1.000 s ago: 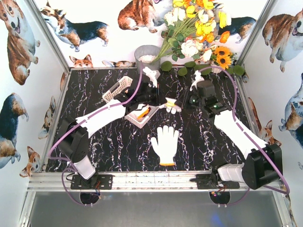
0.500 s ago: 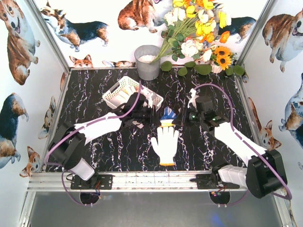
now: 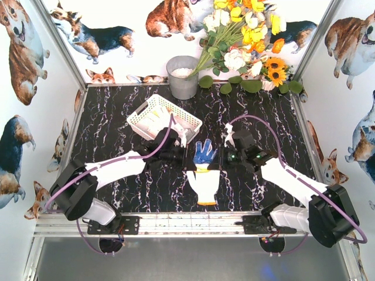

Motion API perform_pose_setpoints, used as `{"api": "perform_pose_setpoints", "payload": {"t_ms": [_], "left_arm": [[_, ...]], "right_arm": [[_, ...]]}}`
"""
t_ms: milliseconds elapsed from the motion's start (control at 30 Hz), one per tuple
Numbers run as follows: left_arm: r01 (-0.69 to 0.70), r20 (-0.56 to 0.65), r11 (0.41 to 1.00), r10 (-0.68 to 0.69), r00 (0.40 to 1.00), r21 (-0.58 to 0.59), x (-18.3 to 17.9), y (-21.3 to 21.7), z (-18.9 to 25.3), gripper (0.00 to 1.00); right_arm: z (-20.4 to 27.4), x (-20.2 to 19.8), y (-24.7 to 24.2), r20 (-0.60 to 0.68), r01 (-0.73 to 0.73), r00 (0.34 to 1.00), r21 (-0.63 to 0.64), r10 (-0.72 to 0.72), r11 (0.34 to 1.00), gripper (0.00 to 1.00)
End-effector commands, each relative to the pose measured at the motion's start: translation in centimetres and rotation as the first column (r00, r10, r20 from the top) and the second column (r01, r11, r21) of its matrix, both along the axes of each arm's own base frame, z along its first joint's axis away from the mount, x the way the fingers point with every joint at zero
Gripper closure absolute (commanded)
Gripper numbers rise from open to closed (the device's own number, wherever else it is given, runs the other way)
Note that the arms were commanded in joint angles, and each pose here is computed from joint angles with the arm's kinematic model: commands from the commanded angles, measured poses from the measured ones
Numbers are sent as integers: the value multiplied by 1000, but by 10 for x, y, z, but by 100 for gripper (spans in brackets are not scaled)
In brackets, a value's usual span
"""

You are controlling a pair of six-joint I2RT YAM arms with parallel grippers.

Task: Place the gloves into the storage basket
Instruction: Pair the glove with the glove.

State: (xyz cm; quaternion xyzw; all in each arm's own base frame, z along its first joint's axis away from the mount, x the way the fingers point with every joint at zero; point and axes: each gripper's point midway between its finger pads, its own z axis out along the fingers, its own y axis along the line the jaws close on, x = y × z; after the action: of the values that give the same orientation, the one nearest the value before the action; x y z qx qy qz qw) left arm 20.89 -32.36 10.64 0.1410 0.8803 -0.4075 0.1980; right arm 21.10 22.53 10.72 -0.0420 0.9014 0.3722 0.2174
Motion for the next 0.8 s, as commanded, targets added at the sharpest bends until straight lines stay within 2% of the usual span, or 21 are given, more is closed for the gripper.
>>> {"api": "perform_pose_setpoints", "payload": {"t_ms": [0,433,767], "left_arm": [[12,3,1000,-12,1000,25,-14,2,0,100],[41,-83,997,-36,996,61,-62,1,-34,100],[61,-124,995,-52,991,73,-87,-9,-51,100]], "right_arm": [[0,-10,-4,-4,11,1000,-11,-11,1000,100],[-23,-49,-7,-109,35,993,-21,-37,999,100],[-30,-67,-16,-137,33,990,-58,-41,998,100]]}}
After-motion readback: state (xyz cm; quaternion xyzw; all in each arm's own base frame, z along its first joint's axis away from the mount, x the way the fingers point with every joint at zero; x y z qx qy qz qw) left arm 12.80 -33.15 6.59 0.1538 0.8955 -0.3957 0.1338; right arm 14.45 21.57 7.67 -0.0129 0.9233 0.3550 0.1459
